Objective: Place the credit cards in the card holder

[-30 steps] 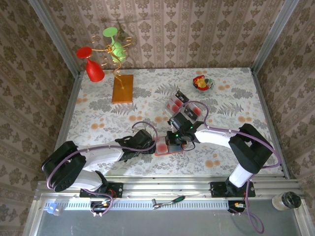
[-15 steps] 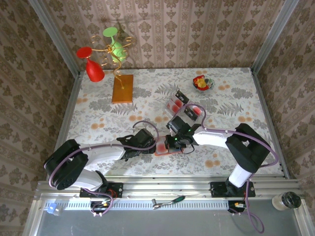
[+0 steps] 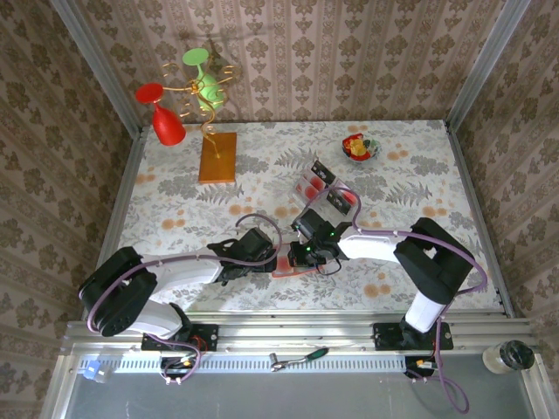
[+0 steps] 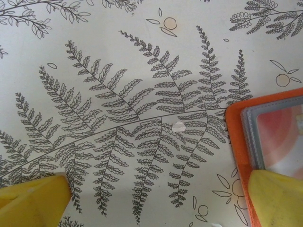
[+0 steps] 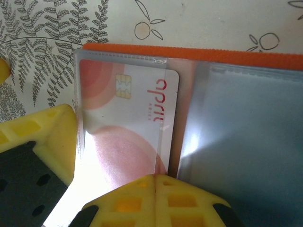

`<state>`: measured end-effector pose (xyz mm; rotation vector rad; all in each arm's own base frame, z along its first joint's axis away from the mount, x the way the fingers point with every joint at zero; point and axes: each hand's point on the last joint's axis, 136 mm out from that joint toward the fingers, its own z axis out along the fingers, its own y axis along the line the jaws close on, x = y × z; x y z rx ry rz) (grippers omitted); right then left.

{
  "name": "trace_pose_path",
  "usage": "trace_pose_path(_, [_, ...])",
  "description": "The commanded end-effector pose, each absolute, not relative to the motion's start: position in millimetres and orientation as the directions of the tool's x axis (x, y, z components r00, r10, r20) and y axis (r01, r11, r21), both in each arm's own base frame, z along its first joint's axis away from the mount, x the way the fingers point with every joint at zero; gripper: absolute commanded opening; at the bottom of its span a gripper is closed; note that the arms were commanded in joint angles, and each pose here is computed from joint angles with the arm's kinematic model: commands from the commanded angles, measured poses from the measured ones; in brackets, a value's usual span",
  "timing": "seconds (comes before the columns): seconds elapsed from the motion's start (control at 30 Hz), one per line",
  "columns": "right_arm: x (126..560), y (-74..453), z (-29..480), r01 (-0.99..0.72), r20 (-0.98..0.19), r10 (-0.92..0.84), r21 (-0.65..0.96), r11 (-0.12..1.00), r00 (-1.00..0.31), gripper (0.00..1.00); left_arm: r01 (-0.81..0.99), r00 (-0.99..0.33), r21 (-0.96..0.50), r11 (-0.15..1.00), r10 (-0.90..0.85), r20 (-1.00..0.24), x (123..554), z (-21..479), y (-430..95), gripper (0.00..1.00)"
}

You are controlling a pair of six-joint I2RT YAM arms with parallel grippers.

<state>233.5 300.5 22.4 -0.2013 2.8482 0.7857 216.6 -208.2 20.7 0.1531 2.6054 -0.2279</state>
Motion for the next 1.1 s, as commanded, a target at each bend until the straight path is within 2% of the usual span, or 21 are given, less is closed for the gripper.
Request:
trace_pose_path(0.0, [234,304,30,-0.177,-0.205,-0.085,0.491,0.853,-0.975,0.01,0.133,-0.874,-0.091,0.987,0.073,-0.480,216,14,-196,1.00])
trace_pose_path(0.43, [258,286,57,-0.178,-0.262,-0.054,0.477,0.861,-0.963,0.01,0.109,-0.858,-0.112,0.988,0.037,-0.512,217,33,-186,1.00])
trace_pose_path(1.07, [271,296,40,-0.193,-0.241,-0.091,0.445,0.874,-0.966,0.01,0.109,-0.881,-0.085,0.990,0.056,-0.470,214,15,-183,1.00])
